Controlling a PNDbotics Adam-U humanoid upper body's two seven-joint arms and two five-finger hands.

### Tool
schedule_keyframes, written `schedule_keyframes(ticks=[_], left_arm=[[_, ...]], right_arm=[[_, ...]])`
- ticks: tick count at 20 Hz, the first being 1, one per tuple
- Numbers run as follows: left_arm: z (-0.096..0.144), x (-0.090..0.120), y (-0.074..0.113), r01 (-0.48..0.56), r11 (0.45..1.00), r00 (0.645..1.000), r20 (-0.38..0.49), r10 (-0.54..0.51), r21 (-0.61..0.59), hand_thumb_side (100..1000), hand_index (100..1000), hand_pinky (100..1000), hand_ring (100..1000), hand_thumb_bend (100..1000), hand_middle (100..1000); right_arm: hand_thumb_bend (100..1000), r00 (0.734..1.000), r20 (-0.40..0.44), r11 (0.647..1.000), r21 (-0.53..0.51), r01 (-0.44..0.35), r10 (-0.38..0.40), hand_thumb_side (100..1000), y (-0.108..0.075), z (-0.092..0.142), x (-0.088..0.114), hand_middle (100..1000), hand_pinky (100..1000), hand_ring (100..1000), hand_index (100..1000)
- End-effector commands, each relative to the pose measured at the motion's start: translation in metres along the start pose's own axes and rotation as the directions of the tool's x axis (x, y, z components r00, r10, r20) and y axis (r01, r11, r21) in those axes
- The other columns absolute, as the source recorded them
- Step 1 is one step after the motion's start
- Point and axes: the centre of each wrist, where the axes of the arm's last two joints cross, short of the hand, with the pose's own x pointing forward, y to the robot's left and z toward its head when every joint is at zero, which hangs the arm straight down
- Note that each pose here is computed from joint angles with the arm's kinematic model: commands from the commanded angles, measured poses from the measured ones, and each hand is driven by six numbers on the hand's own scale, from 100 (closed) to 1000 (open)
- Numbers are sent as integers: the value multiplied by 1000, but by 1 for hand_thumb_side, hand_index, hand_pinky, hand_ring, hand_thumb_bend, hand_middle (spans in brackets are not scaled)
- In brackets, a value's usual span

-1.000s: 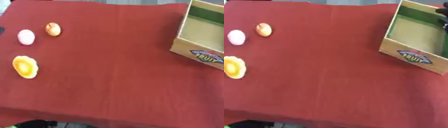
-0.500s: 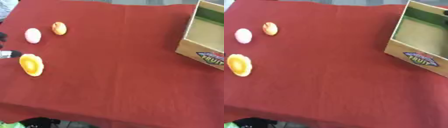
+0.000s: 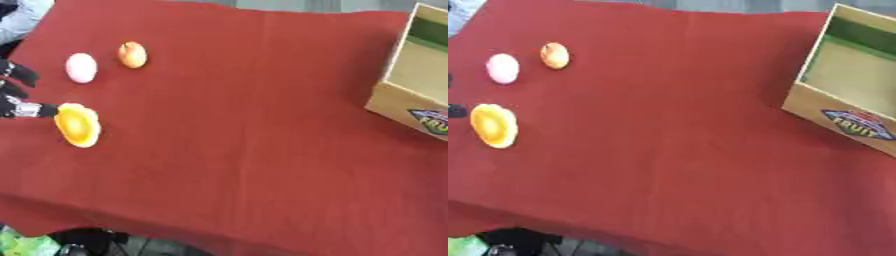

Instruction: Pick up the objects with one hand, pass them to the other hand, and then place them into the box on the other side of the table.

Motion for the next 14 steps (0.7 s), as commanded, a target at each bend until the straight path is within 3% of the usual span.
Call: schedule_keyframes(ticks=[1,14], left_arm=[[5,7,16,28,1000,1000,4,-28,0,204,814,876,739,682,752],[-6,8,19,59,995,998,-24,-61,-79,178,824,885,778,659,772]], right_arm=[[100,999,22,999,12,-38,38,629,-7,-4,11,732,970,1000,834],[100,998,39,999,10,-49,49,636,-7,-5,12,732,970,1000,833]])
